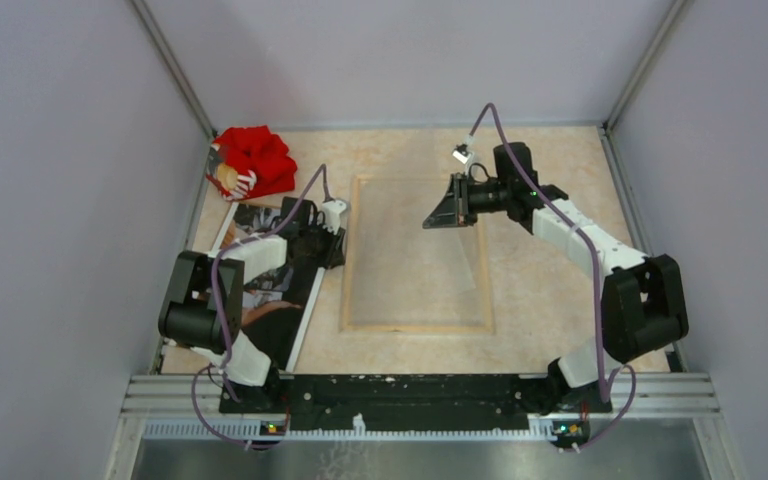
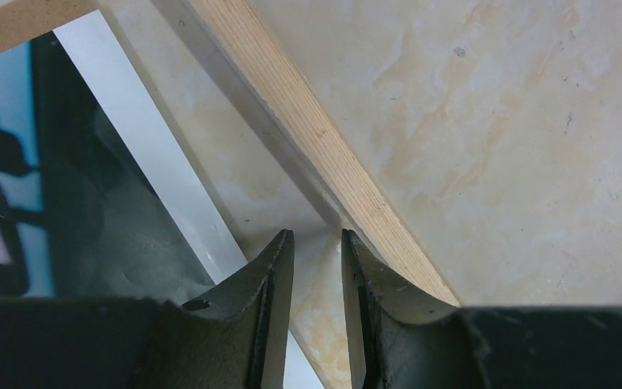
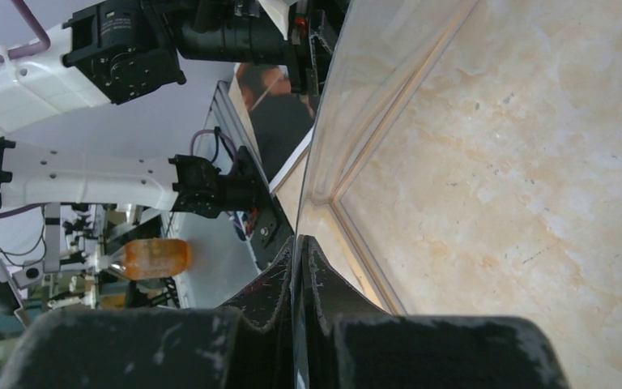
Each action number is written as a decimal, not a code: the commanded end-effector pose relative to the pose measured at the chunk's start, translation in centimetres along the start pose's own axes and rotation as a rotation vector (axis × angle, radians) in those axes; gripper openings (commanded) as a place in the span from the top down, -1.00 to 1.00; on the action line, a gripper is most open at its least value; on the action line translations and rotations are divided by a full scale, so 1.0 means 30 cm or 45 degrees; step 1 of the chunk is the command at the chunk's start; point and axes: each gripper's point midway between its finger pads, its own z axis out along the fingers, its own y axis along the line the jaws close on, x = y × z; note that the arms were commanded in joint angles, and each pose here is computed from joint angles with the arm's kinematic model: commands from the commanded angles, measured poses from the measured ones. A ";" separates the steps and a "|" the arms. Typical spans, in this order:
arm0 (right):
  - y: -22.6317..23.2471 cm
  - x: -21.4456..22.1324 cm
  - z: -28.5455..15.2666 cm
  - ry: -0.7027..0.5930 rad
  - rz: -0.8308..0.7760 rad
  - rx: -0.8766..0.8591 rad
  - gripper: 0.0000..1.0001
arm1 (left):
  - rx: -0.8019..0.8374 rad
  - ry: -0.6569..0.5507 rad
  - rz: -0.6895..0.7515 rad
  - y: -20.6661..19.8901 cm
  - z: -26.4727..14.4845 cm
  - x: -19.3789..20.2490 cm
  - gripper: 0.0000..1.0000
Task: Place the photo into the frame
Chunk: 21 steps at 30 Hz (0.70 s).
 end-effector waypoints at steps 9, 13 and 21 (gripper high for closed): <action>0.092 -0.048 -0.008 -0.050 -0.132 -0.065 1.00 | 0.005 0.052 -0.044 0.009 0.005 0.036 0.30; 0.129 -0.035 -0.024 -0.055 -0.165 -0.076 1.00 | 0.008 0.052 -0.044 0.009 0.005 0.037 0.30; 0.161 -0.032 -0.045 -0.071 -0.193 -0.079 1.00 | 0.014 0.052 -0.049 0.006 0.005 0.038 0.31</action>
